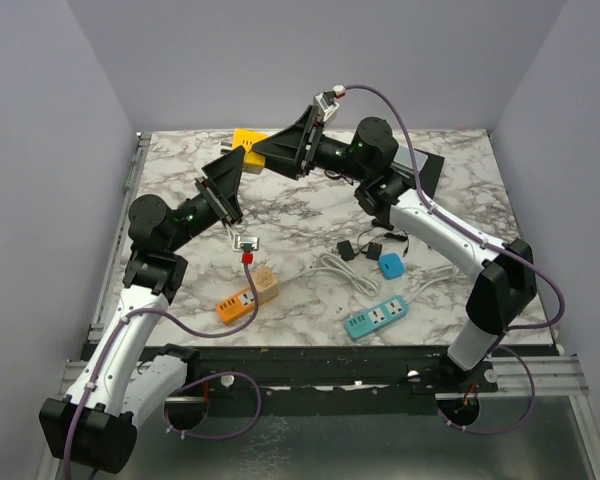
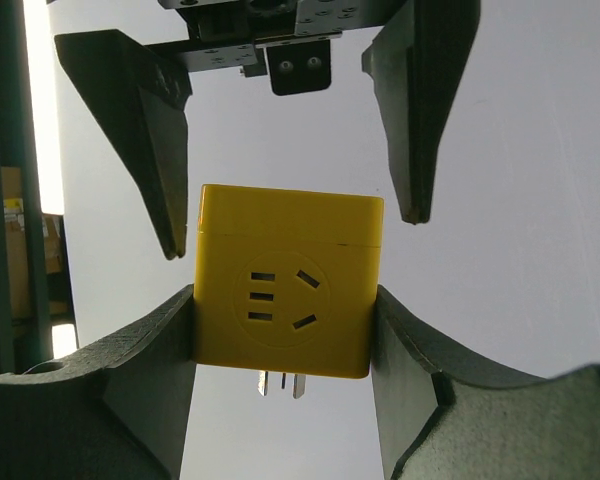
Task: Insert the plug
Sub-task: Pick up the plug from the center of the board, then adjust the socket at the center of the board.
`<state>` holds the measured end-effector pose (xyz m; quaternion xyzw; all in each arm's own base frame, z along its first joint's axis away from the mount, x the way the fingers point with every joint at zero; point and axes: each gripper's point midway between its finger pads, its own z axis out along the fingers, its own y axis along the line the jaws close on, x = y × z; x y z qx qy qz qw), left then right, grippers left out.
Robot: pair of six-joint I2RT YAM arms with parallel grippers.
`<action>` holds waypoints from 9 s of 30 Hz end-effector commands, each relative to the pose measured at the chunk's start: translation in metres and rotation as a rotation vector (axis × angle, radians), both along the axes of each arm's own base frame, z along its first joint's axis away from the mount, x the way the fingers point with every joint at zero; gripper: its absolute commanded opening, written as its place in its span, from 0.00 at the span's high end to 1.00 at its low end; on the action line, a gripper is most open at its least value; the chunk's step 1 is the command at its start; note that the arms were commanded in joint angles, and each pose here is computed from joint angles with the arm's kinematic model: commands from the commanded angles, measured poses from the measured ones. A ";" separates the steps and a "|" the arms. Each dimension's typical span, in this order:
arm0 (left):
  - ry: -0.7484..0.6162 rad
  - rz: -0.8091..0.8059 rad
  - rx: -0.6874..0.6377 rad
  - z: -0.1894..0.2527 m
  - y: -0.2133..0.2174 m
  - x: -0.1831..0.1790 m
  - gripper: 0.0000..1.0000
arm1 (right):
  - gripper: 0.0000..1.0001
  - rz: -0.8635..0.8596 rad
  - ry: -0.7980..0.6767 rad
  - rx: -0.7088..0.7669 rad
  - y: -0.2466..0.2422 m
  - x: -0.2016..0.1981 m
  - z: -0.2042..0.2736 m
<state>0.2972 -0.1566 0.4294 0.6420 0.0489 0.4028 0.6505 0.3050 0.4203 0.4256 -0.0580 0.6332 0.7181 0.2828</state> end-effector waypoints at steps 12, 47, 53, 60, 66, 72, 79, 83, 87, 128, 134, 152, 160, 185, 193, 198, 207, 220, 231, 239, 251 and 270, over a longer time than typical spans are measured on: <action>-0.129 0.009 -0.011 0.034 -0.005 -0.007 1.00 | 0.22 0.012 0.010 0.099 0.010 0.005 0.023; 1.054 -0.123 -0.463 -0.044 -0.018 -0.028 0.01 | 0.98 -0.034 -0.308 -0.402 -0.022 -0.007 -0.058; 1.115 -0.135 -0.333 -0.072 -0.025 -0.036 0.01 | 0.98 -0.013 -0.285 -0.420 -0.020 -0.014 -0.061; 1.094 -0.107 -0.258 -0.086 -0.026 -0.030 0.01 | 0.99 0.019 -0.283 -0.467 -0.010 -0.022 -0.068; 1.090 -0.107 -0.242 -0.086 -0.030 -0.025 0.01 | 0.98 0.045 -0.290 -0.512 0.000 -0.026 -0.075; 1.112 -0.102 -0.273 -0.077 -0.031 -0.019 0.20 | 0.98 0.039 -0.289 -0.574 0.003 -0.025 -0.085; 1.143 -0.083 -0.284 -0.084 -0.031 -0.016 0.99 | 0.57 0.021 -0.319 -0.565 0.006 -0.029 -0.078; 1.194 -0.077 -0.341 -0.073 -0.034 -0.008 1.00 | 0.12 -0.029 -0.306 -0.580 0.009 -0.031 -0.079; 1.236 -0.099 -0.371 -0.070 -0.037 -0.011 1.00 | 0.12 -0.064 -0.265 -0.580 0.010 -0.031 -0.086; 1.598 -0.108 -0.375 -0.165 -0.057 -0.056 0.01 | 0.99 -0.347 -0.219 -1.089 -0.123 -0.011 -0.133; 1.778 -0.093 -0.225 -0.216 -0.108 -0.078 0.01 | 0.99 -0.501 0.019 -1.302 -0.230 -0.025 -0.194; 2.096 0.176 -0.052 -0.326 -0.260 -0.147 0.03 | 0.99 -0.787 0.222 -1.448 -0.337 -0.030 -0.214; 2.135 0.304 -0.014 -0.369 -0.270 -0.174 0.07 | 0.99 -0.850 0.215 -1.483 -0.363 -0.031 -0.204; 2.032 0.676 -0.136 -0.427 -0.217 -0.102 0.55 | 0.99 -0.798 0.191 -1.481 -0.363 -0.035 -0.208; 2.087 0.614 -0.083 -0.416 -0.217 -0.123 0.24 | 0.99 -0.591 0.225 -1.470 -0.342 -0.053 -0.235; 2.095 0.567 -0.126 -0.380 -0.217 -0.122 0.01 | 0.99 -0.503 0.249 -1.502 -0.340 -0.065 -0.245; 2.157 0.495 -0.150 -0.313 -0.186 -0.121 0.01 | 0.99 -0.276 0.314 -1.513 -0.319 -0.077 -0.276; 2.054 0.719 -0.167 -0.329 -0.056 -0.087 0.01 | 0.99 -0.099 0.332 -1.506 -0.294 -0.087 -0.300; 2.085 0.754 -0.134 -0.364 -0.028 -0.096 0.01 | 0.99 -0.156 0.317 -1.742 -0.299 -0.095 -0.320; 2.029 0.741 0.012 -0.388 -0.018 -0.095 0.01 | 0.99 -0.200 0.291 -1.771 -0.303 -0.092 -0.324; 1.693 0.737 0.231 -0.384 0.014 -0.047 0.11 | 0.99 -0.214 0.253 -1.674 -0.285 -0.094 -0.333; 1.865 0.553 -0.094 -0.289 -0.043 -0.049 0.01 | 0.99 -0.291 0.195 -1.599 -0.278 -0.088 -0.312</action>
